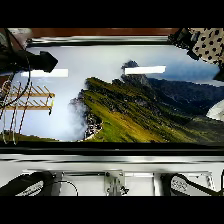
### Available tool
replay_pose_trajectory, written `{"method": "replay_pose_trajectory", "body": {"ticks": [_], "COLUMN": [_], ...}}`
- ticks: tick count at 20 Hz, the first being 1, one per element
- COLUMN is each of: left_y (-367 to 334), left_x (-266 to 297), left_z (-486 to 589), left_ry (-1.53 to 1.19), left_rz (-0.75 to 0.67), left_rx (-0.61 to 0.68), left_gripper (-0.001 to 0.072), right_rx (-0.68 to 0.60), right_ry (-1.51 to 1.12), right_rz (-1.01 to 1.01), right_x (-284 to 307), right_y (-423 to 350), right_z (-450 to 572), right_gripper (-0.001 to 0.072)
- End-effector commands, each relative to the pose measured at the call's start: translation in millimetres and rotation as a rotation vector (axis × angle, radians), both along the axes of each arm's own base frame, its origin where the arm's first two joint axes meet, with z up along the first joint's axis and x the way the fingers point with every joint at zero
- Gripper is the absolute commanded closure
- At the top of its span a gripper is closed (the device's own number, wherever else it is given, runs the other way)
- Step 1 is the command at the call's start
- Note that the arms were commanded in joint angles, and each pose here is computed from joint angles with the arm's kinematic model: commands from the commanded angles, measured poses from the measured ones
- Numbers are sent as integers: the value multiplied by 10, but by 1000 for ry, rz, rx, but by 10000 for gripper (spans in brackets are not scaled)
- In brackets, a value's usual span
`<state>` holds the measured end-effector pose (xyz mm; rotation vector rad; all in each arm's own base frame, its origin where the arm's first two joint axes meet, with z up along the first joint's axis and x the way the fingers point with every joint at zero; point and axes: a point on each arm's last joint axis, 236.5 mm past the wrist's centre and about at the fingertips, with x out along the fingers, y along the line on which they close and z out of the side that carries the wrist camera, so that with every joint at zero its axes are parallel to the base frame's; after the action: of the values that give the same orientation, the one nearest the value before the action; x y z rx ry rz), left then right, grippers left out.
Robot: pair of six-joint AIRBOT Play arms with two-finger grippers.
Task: Fold the shirts.
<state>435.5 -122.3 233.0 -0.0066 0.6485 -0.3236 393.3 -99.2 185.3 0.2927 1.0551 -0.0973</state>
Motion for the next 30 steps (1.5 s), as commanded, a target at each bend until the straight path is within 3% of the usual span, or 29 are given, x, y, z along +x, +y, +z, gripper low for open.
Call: {"method": "replay_pose_trajectory", "body": {"ticks": [1,3,8,30], "left_y": [54,48,114,206], "left_x": [-47,-58,-94,-68], "left_z": [-470,-749,-1217,-1238], "left_ry": [184,294,511,505], "left_rz": [25,36,33,53], "left_rx": [10,16,99,134], "left_gripper": [113,112,109,108], "right_rx": [14,36,88,100], "right_ry": [-90,-118,91,188], "right_rz": [193,237,377,390], "right_x": [467,647,510,365], "right_y": [875,1253,1888,1914], "right_z": [-162,-221,-817,-975], "right_gripper": [44,44,45,44]}}
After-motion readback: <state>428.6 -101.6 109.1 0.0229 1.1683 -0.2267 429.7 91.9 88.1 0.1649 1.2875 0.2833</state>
